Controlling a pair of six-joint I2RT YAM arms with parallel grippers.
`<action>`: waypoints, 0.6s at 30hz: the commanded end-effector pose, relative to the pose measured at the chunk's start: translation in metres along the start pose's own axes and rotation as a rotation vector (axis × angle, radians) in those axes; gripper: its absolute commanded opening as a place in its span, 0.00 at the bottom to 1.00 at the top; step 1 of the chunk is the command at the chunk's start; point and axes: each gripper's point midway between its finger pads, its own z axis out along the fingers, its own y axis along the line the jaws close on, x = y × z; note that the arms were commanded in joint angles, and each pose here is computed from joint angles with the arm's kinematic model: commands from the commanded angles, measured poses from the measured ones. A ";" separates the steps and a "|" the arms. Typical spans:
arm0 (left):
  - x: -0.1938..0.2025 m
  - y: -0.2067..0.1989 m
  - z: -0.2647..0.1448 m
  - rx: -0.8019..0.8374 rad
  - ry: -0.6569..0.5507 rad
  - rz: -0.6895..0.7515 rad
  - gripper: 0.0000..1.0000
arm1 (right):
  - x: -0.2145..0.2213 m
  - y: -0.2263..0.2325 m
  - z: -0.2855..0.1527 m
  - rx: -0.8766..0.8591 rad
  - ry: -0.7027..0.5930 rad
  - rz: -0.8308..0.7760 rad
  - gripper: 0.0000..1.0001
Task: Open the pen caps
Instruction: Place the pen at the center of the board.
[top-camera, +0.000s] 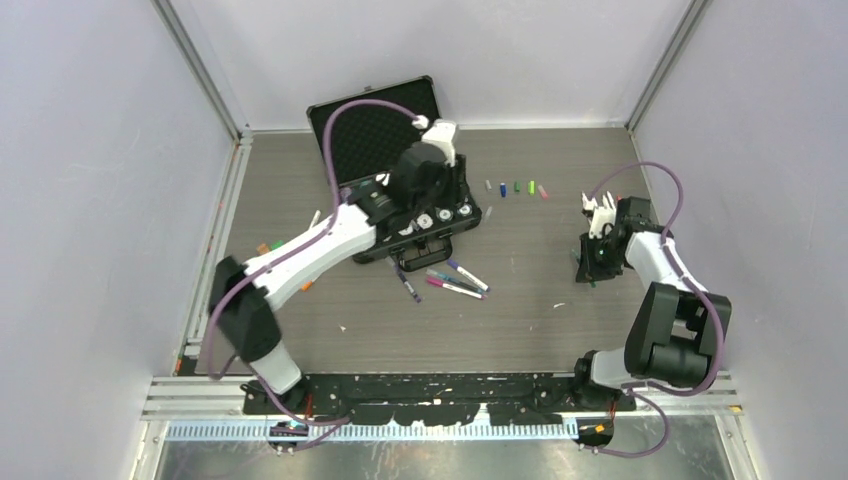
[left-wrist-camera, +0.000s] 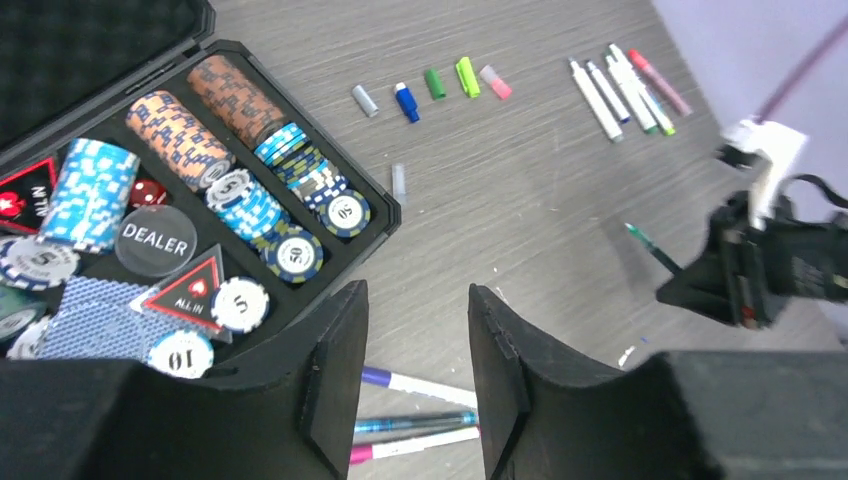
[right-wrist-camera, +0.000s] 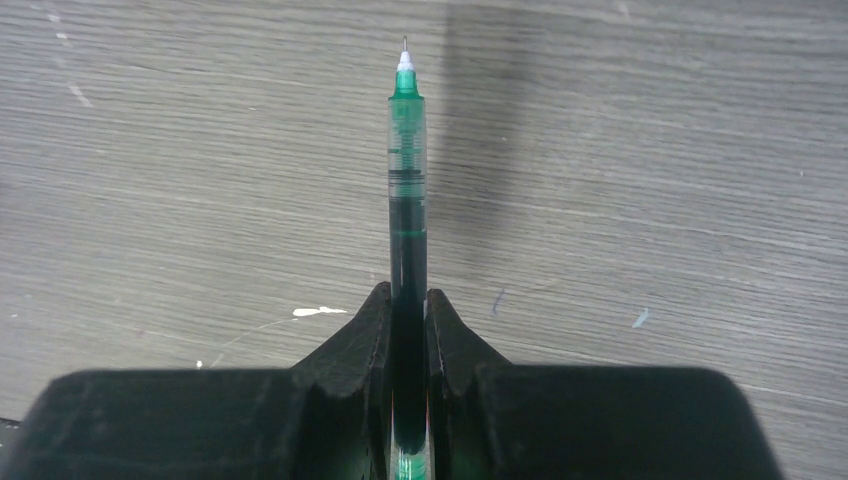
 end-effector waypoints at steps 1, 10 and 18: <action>0.010 0.006 -0.028 0.049 -0.067 0.018 0.45 | -0.001 -0.021 0.005 0.087 0.031 -0.022 0.07; 0.060 0.049 -0.099 0.011 -0.070 -0.009 0.66 | 0.012 0.000 0.022 0.012 0.163 -0.071 0.15; 0.098 0.078 -0.158 0.020 -0.122 -0.120 0.96 | 0.017 -0.005 0.023 0.045 0.186 -0.058 0.34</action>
